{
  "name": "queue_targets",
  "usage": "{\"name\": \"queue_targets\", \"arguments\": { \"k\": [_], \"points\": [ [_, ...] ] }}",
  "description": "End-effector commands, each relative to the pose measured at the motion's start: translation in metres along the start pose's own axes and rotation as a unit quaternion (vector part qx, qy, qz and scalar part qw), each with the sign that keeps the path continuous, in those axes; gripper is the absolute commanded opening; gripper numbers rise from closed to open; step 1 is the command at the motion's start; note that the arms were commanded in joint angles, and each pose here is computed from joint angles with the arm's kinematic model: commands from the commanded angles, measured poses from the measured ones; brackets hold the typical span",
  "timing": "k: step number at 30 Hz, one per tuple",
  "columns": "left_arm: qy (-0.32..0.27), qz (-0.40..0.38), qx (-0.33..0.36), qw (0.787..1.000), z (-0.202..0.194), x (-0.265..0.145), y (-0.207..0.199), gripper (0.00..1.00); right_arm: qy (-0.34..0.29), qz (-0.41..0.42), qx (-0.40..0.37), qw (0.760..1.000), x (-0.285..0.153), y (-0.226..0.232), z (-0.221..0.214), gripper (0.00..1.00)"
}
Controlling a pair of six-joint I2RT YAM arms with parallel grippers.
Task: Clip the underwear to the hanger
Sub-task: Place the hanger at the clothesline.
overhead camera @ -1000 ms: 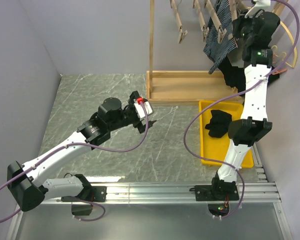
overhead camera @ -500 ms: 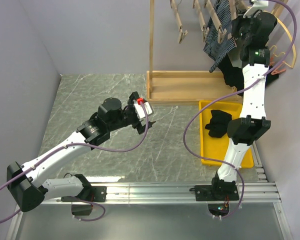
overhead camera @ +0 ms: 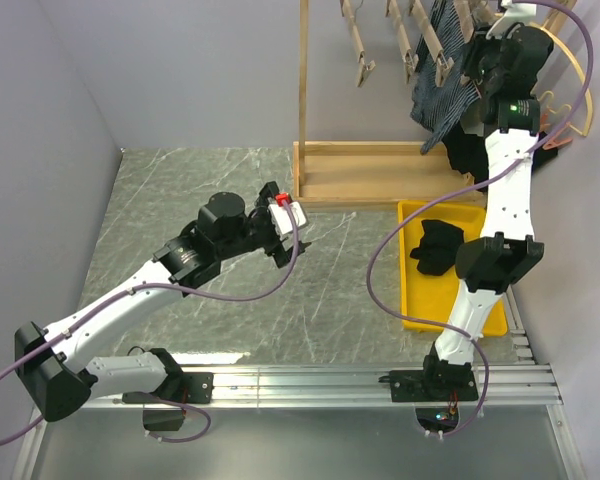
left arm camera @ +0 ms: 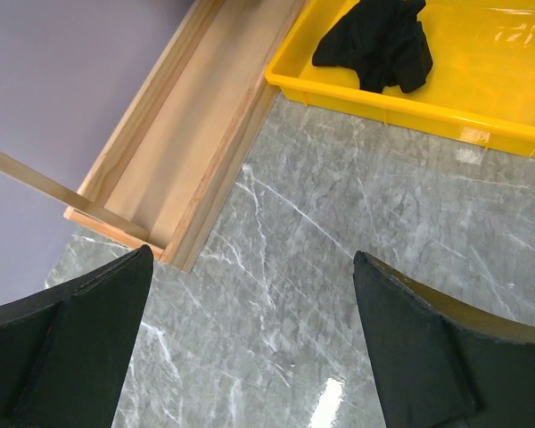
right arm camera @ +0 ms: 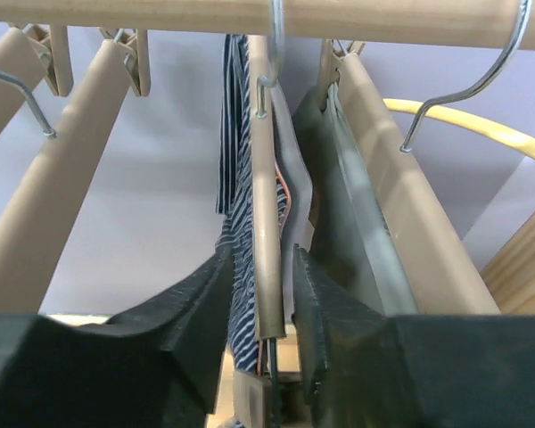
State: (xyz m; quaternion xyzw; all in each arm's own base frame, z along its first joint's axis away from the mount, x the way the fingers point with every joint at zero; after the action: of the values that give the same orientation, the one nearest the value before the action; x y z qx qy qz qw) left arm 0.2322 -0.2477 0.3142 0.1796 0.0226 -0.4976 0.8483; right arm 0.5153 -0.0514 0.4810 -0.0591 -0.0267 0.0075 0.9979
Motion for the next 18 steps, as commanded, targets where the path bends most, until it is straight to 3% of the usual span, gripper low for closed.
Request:
{"name": "queue_targets", "arguments": {
  "k": [1,5,9,15,16,18],
  "points": [
    [-0.014,0.017,-0.018,1.0,0.018,-0.001,0.009,0.99,-0.048,-0.018,-0.016,0.999,-0.026,-0.005,0.041,0.43],
    [0.0,0.019,-0.071,0.997,0.023,0.004,0.012,0.99,-0.046,-0.021,-0.02,0.998,-0.034,-0.006,0.045,0.53],
    [-0.005,0.011,-0.125,0.992,0.038,0.002,0.016,0.99,-0.046,-0.02,-0.024,0.998,-0.047,-0.005,0.052,0.73],
    [0.011,0.02,-0.205,0.979,0.036,-0.003,0.024,0.99,-0.058,-0.016,-0.034,0.998,-0.08,-0.001,0.072,0.81],
    [0.042,0.029,-0.29,0.956,0.025,-0.004,0.044,0.99,-0.059,-0.022,-0.044,0.997,-0.099,-0.002,0.079,0.85],
    [0.058,0.028,-0.329,0.942,0.014,-0.003,0.055,0.99,-0.068,-0.027,-0.047,0.996,-0.111,-0.002,0.088,0.86]
  ]
}}
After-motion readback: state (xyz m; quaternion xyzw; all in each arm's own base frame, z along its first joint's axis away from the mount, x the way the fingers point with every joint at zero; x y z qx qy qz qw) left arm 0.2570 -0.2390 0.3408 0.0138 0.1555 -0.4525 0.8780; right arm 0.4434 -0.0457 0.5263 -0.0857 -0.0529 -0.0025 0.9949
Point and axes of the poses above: each gripper's point midway between its finger pads, its own x axis out along the fingers, its own y axis along the line the jaws close on, z = x × y, the point moved 6 cm from there along -x, back along the fingers, and after that the axes turned 4 degrees about -x, right-handed, at the moved point
